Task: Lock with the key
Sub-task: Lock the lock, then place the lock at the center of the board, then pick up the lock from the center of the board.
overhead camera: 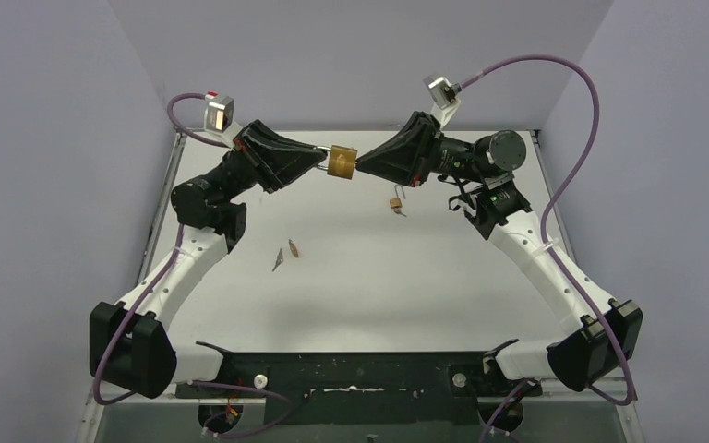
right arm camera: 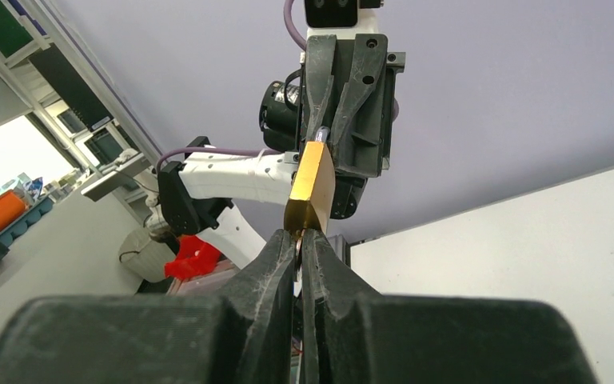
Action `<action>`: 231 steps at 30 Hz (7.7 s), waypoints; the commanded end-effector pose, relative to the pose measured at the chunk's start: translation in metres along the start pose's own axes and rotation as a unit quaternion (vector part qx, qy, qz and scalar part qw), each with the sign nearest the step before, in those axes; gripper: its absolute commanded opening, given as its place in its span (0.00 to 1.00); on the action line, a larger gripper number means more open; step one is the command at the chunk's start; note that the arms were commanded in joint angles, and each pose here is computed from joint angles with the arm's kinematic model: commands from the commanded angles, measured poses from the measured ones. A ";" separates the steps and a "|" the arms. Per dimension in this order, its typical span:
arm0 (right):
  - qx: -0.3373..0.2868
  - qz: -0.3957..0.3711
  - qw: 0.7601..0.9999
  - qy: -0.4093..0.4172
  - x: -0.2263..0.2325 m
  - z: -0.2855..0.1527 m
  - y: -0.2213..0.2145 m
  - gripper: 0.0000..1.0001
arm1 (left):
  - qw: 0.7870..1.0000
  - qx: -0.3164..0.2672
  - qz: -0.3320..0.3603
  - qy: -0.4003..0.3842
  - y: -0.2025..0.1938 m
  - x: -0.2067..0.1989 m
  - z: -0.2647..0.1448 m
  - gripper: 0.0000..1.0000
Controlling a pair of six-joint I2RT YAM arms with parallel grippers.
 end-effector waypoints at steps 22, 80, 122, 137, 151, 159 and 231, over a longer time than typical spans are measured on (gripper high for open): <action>0.017 -0.040 0.998 0.041 0.025 -0.024 0.012 0.00 | 0.998 0.003 -0.003 0.069 0.012 0.002 -0.024 0.00; 0.218 -0.036 0.856 -0.467 -0.120 -0.036 -0.165 0.00 | 0.683 0.060 0.115 0.719 -0.117 0.138 -0.085 0.00; 0.254 0.076 0.860 -0.435 -0.225 -0.018 -0.276 0.04 | 0.643 0.082 0.041 0.760 -0.176 0.213 -0.107 0.00; 0.258 0.090 0.860 -0.432 -0.233 -0.020 -0.282 0.24 | 0.638 0.109 0.024 0.762 -0.178 0.214 -0.104 0.27; 0.243 0.064 0.850 -0.464 -0.231 -0.036 -0.245 0.51 | 0.642 0.098 0.046 0.759 -0.159 0.200 -0.097 0.48; 0.243 0.022 0.818 -0.521 -0.236 -0.063 -0.203 0.57 | 0.662 0.083 0.079 0.741 -0.135 0.170 -0.091 0.70; 0.357 0.017 0.776 -0.520 -0.253 -0.087 -0.187 0.00 | 0.742 0.094 0.069 0.660 -0.082 0.125 -0.130 0.88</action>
Point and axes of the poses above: each gripper's point midway between its finger pads, its own z axis out along the fingers, its own x axis along the line the jaws close on, y = z × x, the point moved 10 cm from there along -z, back along the fingers, and after that the axes turned 7 degrees about -z, right-handed, at the moved point
